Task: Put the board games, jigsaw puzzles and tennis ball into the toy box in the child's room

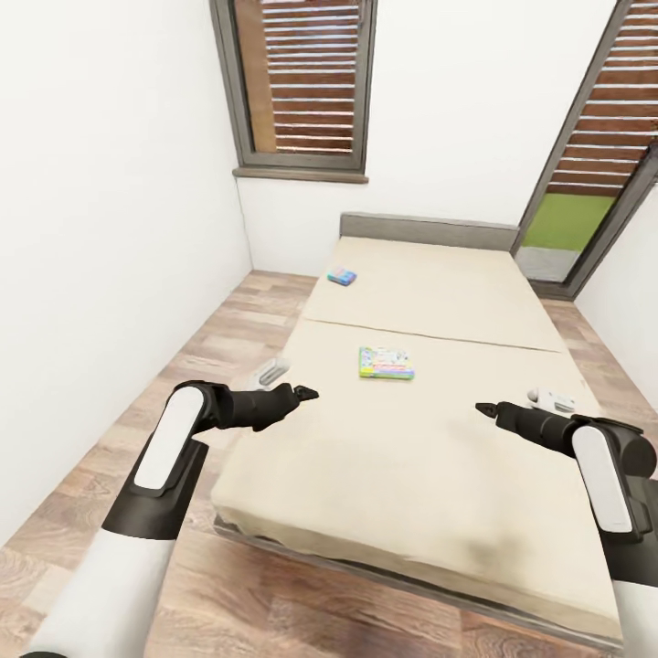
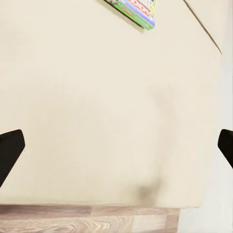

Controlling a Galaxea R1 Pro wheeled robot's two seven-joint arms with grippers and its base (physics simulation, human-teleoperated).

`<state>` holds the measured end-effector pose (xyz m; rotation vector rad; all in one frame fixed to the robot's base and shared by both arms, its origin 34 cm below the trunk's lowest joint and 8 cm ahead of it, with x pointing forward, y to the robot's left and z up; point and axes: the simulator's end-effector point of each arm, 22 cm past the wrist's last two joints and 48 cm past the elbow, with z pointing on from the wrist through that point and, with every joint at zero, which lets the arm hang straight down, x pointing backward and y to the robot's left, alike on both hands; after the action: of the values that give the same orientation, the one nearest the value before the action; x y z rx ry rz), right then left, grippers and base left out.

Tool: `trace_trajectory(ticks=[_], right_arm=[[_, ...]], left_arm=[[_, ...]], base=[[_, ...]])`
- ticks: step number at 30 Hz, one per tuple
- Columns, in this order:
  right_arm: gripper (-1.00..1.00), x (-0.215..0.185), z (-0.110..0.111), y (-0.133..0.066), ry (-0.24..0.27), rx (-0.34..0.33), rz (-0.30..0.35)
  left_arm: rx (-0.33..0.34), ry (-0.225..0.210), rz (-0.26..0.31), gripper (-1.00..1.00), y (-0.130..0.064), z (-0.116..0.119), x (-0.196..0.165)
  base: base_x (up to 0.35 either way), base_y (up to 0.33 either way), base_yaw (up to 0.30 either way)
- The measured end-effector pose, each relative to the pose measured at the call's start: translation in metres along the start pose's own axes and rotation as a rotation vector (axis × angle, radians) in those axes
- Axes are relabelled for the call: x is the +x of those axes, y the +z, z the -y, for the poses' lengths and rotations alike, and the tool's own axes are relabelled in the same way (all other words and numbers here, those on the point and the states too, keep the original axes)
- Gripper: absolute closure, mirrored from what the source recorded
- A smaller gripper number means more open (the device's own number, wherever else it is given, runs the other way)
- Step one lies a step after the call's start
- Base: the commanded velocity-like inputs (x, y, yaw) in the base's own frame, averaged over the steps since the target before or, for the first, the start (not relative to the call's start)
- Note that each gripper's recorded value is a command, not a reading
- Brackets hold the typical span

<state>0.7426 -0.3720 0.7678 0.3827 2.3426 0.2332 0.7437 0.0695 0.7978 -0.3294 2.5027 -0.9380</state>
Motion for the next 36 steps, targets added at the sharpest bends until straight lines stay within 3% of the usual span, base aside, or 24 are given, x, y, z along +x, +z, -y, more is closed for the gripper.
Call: trace_trajectory(ticks=[11, 36], right_arm=[[-1.0, -0.0059, -0.0033, -0.0029, -0.001, -0.006, 0.011], [-1.0, -0.0063, -0.0053, -0.0035, -0.004, -0.009, 0.013]], left_arm=[[0.004, 0.003, 0.006, -1.0, -0.0032, 0.0028, -0.0015], [0.003, 0.002, 0.007, -1.0, -0.0039, 0.0022, -0.0022]], base=[[0.119, 0.097, -0.155], [0.069, 0.052, -0.011]])
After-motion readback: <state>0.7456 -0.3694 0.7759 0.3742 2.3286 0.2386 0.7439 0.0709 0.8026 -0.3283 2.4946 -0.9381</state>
